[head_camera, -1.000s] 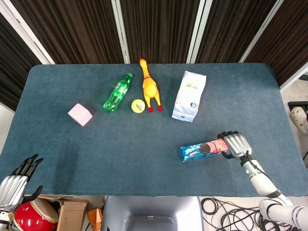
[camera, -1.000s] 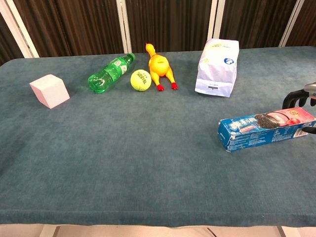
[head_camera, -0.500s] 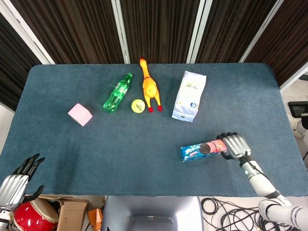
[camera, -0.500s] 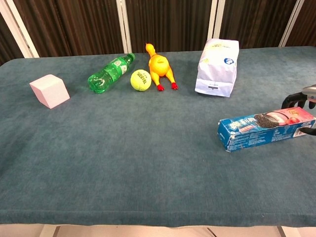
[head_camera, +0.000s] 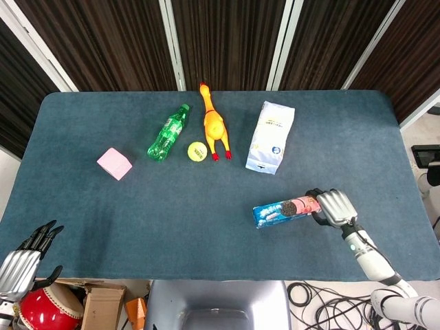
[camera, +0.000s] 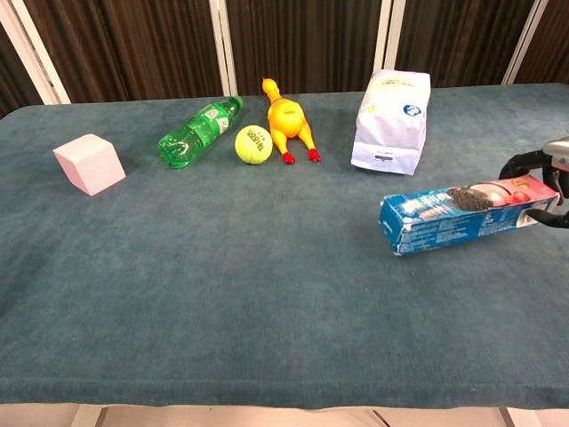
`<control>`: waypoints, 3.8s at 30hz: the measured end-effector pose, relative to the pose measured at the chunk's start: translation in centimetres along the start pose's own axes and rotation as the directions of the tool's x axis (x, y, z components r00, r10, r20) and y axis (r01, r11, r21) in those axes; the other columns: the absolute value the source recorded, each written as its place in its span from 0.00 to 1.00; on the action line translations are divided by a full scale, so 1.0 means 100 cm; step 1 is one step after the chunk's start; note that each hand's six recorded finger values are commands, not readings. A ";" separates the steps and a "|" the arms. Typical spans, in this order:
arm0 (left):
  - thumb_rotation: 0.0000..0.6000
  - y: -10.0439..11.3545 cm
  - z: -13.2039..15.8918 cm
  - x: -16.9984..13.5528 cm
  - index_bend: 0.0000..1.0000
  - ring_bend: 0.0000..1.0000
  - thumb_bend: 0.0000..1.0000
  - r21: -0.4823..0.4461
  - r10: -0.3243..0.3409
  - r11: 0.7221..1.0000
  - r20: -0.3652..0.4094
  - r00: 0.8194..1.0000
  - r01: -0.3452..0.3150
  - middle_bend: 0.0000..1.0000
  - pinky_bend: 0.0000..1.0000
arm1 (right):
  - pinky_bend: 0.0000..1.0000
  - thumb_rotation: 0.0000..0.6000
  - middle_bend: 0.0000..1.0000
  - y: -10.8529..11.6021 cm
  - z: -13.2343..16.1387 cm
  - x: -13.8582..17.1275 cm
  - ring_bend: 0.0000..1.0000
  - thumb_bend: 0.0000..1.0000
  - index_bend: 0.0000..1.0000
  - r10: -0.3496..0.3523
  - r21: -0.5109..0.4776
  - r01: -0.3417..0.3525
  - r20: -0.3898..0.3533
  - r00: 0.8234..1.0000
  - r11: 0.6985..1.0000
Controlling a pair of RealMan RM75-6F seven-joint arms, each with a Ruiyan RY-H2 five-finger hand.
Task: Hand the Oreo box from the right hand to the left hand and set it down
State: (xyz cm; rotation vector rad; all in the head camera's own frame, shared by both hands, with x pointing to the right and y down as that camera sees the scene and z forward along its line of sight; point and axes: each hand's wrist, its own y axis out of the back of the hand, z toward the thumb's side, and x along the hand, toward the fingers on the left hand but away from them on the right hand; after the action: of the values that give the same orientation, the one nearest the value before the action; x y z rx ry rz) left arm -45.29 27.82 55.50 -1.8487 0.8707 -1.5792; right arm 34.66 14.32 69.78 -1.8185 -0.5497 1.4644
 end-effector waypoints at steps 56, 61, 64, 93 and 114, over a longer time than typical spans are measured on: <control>1.00 -0.052 0.290 0.099 0.03 0.12 0.32 -0.501 0.162 0.865 0.331 0.930 0.028 0.12 0.26 | 0.50 1.00 0.57 0.078 0.221 -0.013 0.53 1.00 0.58 -0.076 -0.215 0.005 -0.321 0.944 0.977; 1.00 -0.052 0.284 0.107 0.00 0.03 0.32 -0.449 0.208 0.891 0.277 0.938 -0.066 0.01 0.25 | 0.50 1.00 0.57 0.079 0.225 -0.010 0.53 1.00 0.58 -0.077 -0.217 0.004 -0.331 0.940 0.976; 1.00 -0.052 0.279 0.111 0.00 0.00 0.32 -0.403 0.232 0.908 0.249 0.940 -0.117 0.00 0.25 | 0.50 1.00 0.57 0.080 0.225 -0.009 0.53 1.00 0.58 -0.080 -0.219 0.006 -0.332 0.940 0.976; 1.00 -0.047 0.256 0.119 0.64 0.79 0.42 -0.155 0.348 0.934 0.208 0.914 -0.320 0.77 0.83 | 0.50 1.00 0.55 0.083 0.214 -0.009 0.50 1.00 0.50 -0.101 -0.255 0.015 -0.329 0.939 0.967; 1.00 -0.016 0.197 0.124 0.65 0.79 0.42 -0.063 0.376 0.927 0.179 0.909 -0.371 0.77 0.82 | 0.12 1.00 0.00 0.110 0.149 0.001 0.00 0.12 0.00 -0.188 -0.428 0.051 -0.285 0.940 0.902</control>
State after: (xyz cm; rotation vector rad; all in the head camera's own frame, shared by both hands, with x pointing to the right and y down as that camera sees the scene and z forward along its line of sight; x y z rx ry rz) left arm -24.38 19.28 61.48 -1.6919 1.0868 -1.1418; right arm 19.15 11.36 60.05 -2.2511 -0.8393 0.9841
